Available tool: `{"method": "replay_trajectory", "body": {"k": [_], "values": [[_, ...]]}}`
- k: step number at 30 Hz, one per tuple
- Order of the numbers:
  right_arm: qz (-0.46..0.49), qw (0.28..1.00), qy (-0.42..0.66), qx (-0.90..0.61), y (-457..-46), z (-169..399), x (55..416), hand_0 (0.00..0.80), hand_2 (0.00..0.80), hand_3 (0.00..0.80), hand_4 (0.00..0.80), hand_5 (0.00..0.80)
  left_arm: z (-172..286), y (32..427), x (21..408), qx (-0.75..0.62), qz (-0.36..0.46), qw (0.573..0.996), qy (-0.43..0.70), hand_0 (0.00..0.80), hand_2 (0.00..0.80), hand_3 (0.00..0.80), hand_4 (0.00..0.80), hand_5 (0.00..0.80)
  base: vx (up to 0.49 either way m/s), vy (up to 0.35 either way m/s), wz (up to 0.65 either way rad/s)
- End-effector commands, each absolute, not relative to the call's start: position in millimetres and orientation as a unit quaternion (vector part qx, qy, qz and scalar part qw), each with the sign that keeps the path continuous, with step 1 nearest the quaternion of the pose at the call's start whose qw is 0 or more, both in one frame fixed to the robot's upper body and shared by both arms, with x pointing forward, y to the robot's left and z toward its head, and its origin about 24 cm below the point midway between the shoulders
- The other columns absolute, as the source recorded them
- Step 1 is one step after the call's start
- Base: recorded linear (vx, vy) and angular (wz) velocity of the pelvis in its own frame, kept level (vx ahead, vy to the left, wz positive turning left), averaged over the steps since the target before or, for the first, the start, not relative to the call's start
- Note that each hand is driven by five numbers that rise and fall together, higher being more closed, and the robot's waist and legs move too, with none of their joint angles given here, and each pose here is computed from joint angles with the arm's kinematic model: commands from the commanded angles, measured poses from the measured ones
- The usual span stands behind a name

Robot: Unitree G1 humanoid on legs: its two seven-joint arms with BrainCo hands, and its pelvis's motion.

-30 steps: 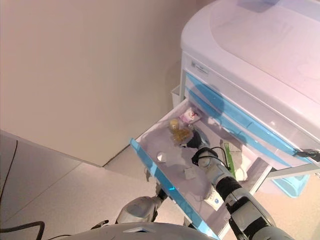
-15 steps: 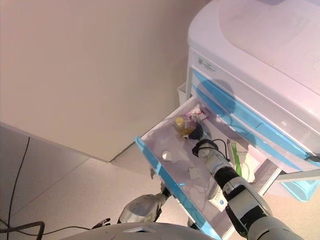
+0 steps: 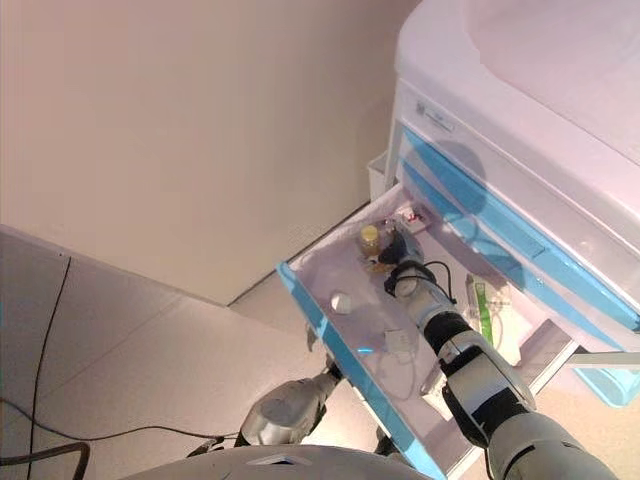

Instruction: Open the drawer and pick up the medicine

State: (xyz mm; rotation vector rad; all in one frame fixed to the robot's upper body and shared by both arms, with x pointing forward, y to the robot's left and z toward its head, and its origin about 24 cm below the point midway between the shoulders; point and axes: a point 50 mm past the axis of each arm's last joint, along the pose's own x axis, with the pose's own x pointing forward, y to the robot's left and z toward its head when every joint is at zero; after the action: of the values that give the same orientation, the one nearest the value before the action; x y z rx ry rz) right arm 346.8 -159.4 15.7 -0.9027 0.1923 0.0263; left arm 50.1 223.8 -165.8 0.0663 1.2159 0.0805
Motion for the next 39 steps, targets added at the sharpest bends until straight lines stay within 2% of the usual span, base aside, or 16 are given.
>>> {"method": "replay_trajectory", "body": {"k": [1,39], "values": [[0.017,0.899,0.042,-0.436,-151,41,361,0.0,0.0,0.0,0.0,0.0,-165,231,46,0.043,0.034,0.819,0.572,0.0,0.0,0.0,0.0,0.0,0.0,0.0,0.0],[-0.003,0.883,0.051,-0.467,-156,61,380,0.0,0.0,0.0,0.0,0.0,-160,242,62,0.028,0.048,0.838,0.542,0.0,0.0,0.0,0.0,0.0,0.0,0.0,0.0]]}}
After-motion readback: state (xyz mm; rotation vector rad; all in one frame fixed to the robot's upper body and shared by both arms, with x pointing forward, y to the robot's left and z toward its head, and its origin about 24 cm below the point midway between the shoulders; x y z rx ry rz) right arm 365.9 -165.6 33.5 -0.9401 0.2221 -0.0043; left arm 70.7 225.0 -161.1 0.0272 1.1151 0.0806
